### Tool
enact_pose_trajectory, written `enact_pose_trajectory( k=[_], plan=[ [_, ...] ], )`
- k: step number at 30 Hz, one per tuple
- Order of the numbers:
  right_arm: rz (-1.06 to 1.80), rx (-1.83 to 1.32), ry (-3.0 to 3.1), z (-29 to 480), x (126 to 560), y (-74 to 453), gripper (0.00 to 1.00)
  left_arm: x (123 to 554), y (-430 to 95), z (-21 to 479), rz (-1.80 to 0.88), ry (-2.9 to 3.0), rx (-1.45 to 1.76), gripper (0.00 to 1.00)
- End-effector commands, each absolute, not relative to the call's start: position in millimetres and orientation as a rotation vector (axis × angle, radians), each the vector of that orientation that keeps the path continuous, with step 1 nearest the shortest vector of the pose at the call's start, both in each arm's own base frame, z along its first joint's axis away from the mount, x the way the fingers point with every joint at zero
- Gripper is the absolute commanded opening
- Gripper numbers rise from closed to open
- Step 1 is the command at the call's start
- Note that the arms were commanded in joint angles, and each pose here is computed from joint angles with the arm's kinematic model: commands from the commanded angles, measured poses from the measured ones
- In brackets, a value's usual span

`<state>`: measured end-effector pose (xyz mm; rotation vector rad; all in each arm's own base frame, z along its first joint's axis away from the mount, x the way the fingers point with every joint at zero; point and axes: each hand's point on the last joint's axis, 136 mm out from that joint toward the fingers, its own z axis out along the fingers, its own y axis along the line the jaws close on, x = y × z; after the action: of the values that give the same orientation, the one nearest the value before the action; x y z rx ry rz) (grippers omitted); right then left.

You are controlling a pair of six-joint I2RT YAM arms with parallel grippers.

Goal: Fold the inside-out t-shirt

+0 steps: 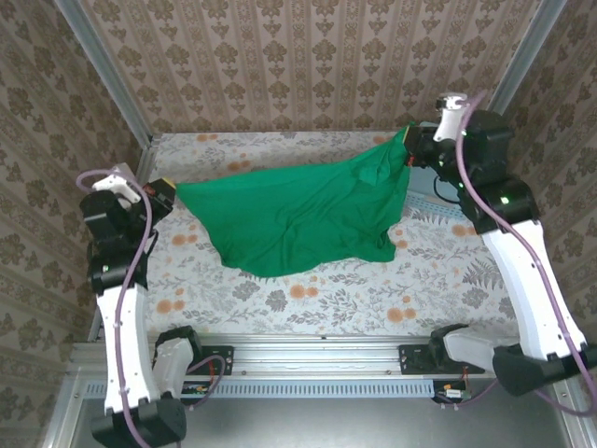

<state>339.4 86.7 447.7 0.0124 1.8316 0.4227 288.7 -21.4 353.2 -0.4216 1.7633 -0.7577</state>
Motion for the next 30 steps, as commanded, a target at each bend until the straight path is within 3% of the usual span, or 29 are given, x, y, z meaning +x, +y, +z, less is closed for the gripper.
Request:
enact_pose_trajectory(
  k=[1, 8, 14, 21, 26, 30],
  plan=[
    [0.483, -0.037, 1.708, 486.8, 294.2, 85.7, 0.0, 253.9, -20.0, 396.9, -0.697, 1.648, -0.389, 0.0],
    [0.55, -0.059, 1.501, 562.0, 219.0, 76.0, 0.0, 191.6, -23.3, 472.7, -0.616, 1.486, -0.33, 0.0],
    [0.462, 0.019, 1.446, 595.1, 214.5, 55.6, 0.0, 178.6, -20.2, 508.0, -0.587, 1.413, -0.324, 0.0],
    [0.365, 0.056, 1.544, 573.8, 288.3, 58.1, 0.0, 237.4, -14.5, 482.1, -0.652, 1.505, -0.368, 0.0],
    [0.329, 0.035, 1.687, 516.5, 367.1, 75.1, 0.0, 313.2, -11.1, 403.8, -0.726, 1.695, -0.441, 0.0],
    [0.353, 0.009, 1.841, 441.2, 438.8, 98.3, 0.0, 365.4, -7.6, 330.0, -0.703, 1.844, -0.517, 0.0]
  ],
)
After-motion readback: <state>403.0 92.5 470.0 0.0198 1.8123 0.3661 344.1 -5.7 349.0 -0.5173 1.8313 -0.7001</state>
